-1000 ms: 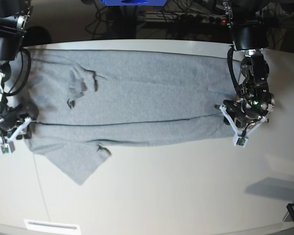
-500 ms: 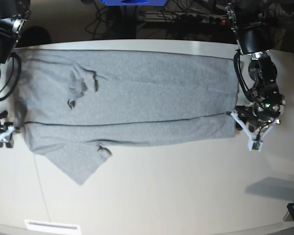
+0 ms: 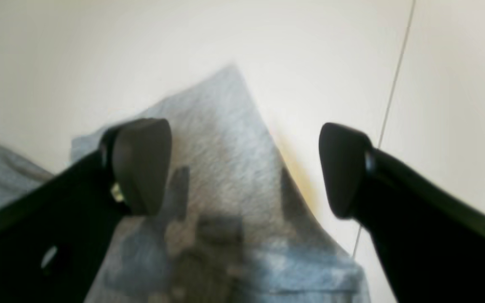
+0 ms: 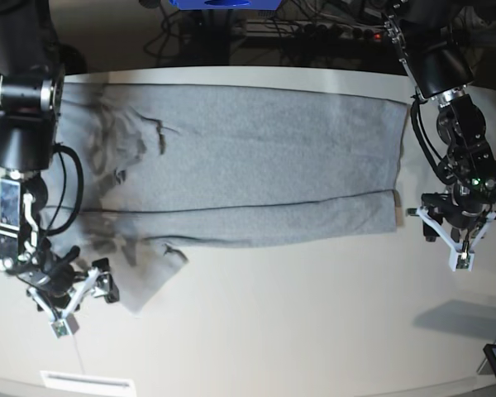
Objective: Fold the T-shirt properly
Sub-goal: 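Open both grippers and release the folded shirt, then grasp the hanging sleeve with the right gripper and tuck it onto the shirt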
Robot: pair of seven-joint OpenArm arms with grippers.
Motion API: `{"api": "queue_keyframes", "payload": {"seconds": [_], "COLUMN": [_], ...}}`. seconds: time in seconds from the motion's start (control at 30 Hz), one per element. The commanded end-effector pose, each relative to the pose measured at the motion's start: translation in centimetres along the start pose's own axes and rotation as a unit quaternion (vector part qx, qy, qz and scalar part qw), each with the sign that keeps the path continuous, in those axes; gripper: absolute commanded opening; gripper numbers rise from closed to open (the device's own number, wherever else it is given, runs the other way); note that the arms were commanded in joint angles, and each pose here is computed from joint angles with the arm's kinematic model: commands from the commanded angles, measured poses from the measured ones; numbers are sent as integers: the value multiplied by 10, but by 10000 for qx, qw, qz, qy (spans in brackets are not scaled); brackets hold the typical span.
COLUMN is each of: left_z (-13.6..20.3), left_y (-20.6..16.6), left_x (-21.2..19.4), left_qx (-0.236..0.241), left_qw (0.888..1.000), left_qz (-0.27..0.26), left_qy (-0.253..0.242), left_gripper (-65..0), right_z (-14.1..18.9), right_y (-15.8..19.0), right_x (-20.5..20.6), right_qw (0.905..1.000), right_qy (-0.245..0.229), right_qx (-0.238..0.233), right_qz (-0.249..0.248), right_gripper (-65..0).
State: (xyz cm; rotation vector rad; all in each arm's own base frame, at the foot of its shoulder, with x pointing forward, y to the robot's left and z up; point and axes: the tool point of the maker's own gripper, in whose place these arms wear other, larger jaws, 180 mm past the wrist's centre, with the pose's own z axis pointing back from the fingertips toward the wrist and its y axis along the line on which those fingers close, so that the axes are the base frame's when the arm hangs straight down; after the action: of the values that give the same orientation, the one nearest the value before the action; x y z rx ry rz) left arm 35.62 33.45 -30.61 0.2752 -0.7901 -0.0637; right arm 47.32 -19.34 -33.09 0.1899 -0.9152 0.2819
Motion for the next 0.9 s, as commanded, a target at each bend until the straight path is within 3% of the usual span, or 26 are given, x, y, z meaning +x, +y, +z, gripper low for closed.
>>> {"api": "queue_keyframes", "payload": {"seconds": [0.0,0.37,0.87], "left_z": [6,6,5], "left_y": [10,17,14], "left_x": [13,4,-10], "left_qx": [123,185,155], "left_qw": [9997,9997,9998], "left_qz": [-24,-106,-138], "left_qy": [-219,-111,42], "left_gripper": [-351,-351,-351], "right_z": [1,-47,-60], "right_y": [-11,-6,-2], "right_x": [23,13,-8], "right_qw": [9997,9982,9945], "right_qy": [-230,-72,-65], "right_qx": [-65,177,200], "right_qz": [11,-567,-1030], "right_gripper": [-123,-122,-120]}}
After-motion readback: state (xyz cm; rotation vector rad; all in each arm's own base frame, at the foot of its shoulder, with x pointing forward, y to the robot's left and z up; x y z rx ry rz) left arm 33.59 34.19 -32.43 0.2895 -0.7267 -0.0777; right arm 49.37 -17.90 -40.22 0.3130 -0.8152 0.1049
